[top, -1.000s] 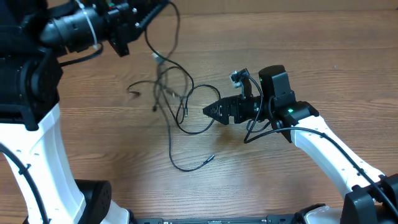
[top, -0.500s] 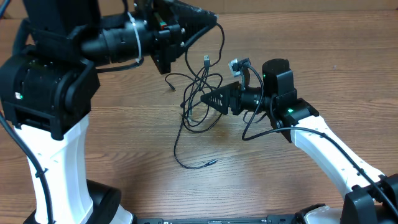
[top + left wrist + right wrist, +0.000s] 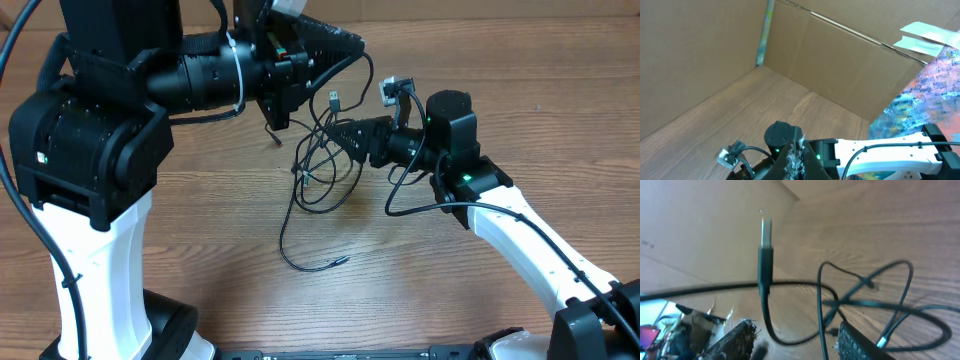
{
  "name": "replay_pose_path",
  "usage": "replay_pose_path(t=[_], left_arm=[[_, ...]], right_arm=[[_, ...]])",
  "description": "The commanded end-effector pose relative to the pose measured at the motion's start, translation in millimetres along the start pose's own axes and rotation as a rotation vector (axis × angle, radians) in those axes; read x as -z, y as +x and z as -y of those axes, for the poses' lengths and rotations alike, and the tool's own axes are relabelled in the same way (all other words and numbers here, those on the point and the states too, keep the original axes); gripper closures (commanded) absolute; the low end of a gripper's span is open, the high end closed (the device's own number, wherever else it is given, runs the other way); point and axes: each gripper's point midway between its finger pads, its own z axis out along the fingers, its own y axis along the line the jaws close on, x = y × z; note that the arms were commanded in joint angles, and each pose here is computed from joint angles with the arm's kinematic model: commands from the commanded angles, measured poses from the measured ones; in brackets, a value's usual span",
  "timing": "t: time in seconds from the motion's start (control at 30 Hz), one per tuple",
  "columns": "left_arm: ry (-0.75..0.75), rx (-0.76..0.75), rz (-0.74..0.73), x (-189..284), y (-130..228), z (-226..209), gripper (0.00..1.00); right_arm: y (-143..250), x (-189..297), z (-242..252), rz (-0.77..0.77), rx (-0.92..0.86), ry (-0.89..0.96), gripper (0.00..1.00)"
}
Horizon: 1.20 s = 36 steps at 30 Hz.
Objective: Untangle cables
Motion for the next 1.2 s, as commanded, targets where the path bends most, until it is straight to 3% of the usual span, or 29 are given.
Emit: replay_pose_path(t=[0.0, 0.33, 0.6, 0.77, 0.87, 1.03, 1.17], left_arm=[[0.010, -0.021, 0.002, -3, -1, 4, 0.96], [0.039, -0.015, 0.014, -8, -5, 14, 0.96], [0.035, -0.030, 0.022, -11, -7, 16, 0.96], [-0.024, -0.019, 0.016, -11, -5, 6, 0.96], [-0.161, 0.006, 0.004, -8, 0, -19, 0.96], [-0.318, 0.025, 0.012, 5, 0, -51, 0.96], [-0.388, 0.027, 0.039, 18, -6, -70, 0.96]], right_arm=[[-7, 1, 2, 0.030, -0.011, 0.021, 0.52], [-8, 0, 1, 0.035, -0.050, 0.016, 0.59], [-3, -4, -5, 0.026, -0.043, 0.012, 0.71], [9, -7, 5, -0.006, -0.082, 0.067, 0.83], [34, 3, 49, -0.057, -0.189, 0.295, 0.96], [76, 49, 120, -0.119, -0.274, 0.746, 0.96], [89, 76, 141, -0.145, -0.273, 0.926, 0.63]])
